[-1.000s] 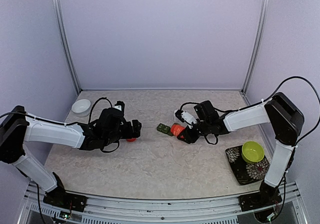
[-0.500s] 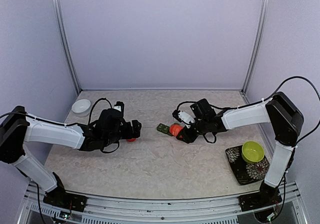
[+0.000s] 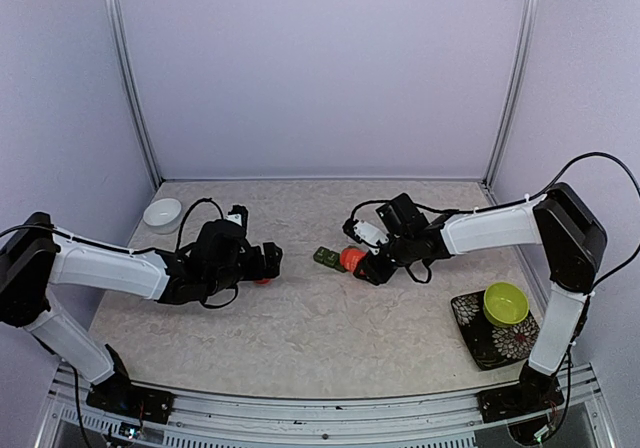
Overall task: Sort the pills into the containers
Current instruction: Place the pill in the compartment of the pill container.
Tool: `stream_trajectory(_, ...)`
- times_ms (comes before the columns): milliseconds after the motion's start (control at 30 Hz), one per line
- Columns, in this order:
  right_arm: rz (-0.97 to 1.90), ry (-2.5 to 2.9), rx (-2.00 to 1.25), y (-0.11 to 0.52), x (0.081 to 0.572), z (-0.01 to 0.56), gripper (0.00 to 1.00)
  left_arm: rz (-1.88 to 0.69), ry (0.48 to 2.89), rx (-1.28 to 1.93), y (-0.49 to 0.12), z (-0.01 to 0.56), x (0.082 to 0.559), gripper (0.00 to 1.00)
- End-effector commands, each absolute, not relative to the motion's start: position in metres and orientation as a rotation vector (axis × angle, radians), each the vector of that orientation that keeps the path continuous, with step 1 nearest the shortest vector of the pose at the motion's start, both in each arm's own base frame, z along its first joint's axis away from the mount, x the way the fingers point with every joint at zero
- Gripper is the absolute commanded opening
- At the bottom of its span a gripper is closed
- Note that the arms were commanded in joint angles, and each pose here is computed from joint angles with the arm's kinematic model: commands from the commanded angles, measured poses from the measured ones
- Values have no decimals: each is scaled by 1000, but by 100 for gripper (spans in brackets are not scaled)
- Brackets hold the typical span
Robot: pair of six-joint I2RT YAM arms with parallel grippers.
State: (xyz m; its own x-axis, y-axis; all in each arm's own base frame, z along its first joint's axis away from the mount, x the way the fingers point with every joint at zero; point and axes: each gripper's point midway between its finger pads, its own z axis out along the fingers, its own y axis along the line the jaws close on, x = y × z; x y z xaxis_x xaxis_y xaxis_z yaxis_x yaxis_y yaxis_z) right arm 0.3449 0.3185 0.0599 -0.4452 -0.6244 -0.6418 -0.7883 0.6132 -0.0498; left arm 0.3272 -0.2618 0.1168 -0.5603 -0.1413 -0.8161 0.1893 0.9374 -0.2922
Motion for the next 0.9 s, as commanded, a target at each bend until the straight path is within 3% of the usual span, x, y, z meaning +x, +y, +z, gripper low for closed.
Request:
stream_trajectory(0,312,2195,-1117,322,348,76,22,-456,2117,30,-264,116,324,99)
stream_trajectory(867,240,2255,-1191,325,345,65,24,-464,2119,26,-263,114,323,99)
